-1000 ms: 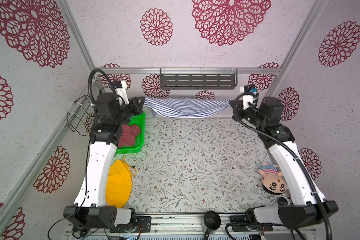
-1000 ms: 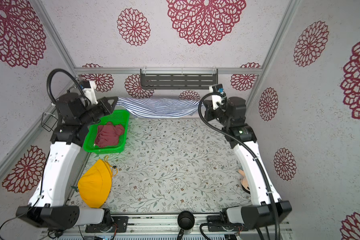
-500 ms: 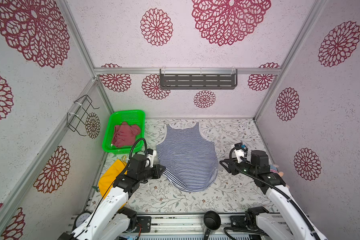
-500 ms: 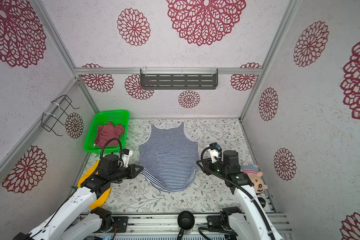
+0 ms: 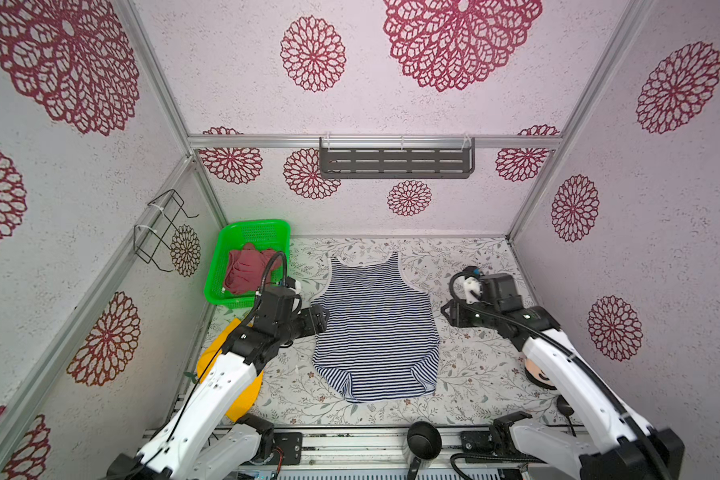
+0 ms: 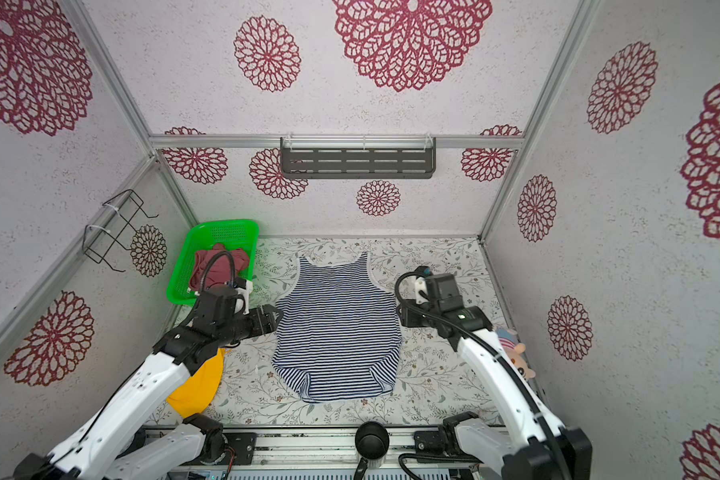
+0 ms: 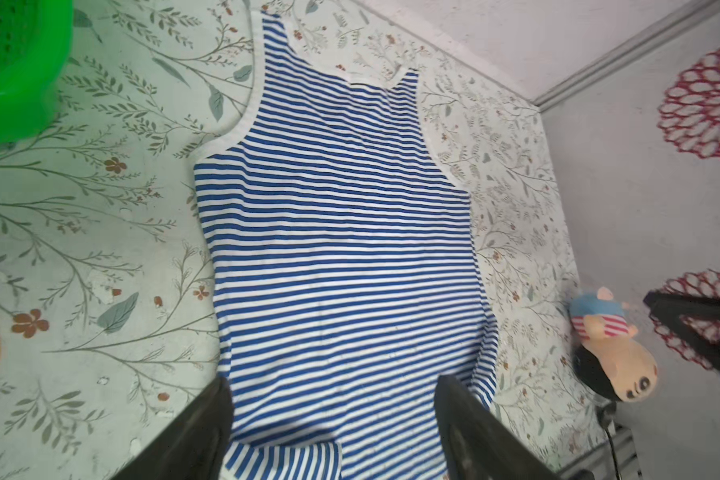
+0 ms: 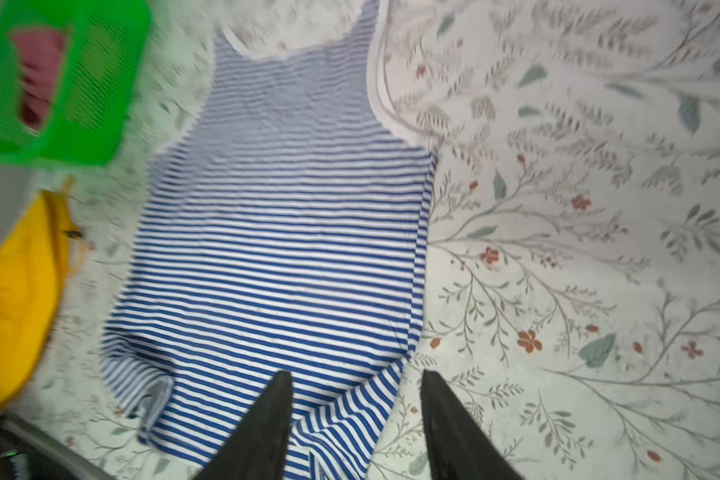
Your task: Fold and stack the tank tops
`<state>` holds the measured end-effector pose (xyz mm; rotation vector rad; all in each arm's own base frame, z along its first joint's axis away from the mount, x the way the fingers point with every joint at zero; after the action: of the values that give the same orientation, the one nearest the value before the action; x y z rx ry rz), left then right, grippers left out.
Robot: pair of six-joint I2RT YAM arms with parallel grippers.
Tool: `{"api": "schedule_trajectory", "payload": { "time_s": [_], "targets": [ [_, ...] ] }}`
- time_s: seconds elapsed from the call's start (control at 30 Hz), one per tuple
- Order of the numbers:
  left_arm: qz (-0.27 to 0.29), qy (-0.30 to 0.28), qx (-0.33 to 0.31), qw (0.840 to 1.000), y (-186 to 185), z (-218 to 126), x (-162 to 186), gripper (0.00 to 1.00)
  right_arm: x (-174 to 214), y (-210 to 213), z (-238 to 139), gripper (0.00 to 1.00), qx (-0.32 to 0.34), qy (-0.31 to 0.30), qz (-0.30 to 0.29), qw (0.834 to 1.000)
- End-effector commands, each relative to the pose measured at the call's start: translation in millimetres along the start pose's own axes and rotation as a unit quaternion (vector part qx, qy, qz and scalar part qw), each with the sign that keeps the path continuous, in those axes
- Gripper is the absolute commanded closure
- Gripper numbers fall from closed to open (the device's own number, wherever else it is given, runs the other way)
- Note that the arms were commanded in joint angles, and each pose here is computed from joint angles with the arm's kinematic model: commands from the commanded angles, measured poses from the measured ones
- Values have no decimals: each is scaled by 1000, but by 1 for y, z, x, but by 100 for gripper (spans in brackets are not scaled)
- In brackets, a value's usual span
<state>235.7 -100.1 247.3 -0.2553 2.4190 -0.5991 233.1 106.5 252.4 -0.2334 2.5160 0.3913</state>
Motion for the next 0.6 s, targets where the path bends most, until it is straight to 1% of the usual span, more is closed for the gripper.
{"api": "schedule_trajectory", "payload": {
  "time_s": [0.0, 0.1, 0.23, 0.3, 0.4, 0.43, 0.5, 0.57],
  "targets": [
    [-17, -15, -14, 1000, -8, 48, -24, 24, 9, 19, 24, 57, 73, 31, 10, 997],
    [-4, 9, -21, 1000, -20, 100, -38, 24, 19, 35, 54, 57, 71, 53, 13, 996],
    [25, 34, -50, 998, -27, 157, -53, 26, 36, 35, 85, 58, 82, 79, 27, 993],
    [39, 45, -66, 996, -27, 176, -59, 27, 44, 34, 93, 59, 89, 94, 28, 991],
    [55, 63, -90, 992, -24, 200, -63, 30, 54, 30, 100, 65, 96, 101, 34, 990],
    [49, 73, -91, 992, -20, 210, -62, 31, 56, 27, 103, 67, 105, 102, 35, 989],
    [36, 83, -99, 991, -14, 221, -59, 38, 61, 19, 111, 68, 125, 106, 37, 986],
    [13, 82, -108, 991, -5, 227, -52, 43, 64, 10, 119, 70, 147, 103, 38, 983]
  ]
}}
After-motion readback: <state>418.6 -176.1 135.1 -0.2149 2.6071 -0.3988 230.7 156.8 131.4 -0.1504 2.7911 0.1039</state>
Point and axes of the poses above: each gripper's point midway between its finger pads, its own z axis out along the fingers, its own y axis along the line the jaws close on, x = y × z, the point moved 10 cm from there along -z, back along the fingers, and after that the axes turned 3 degrees about -z, right-handed, at the moved point
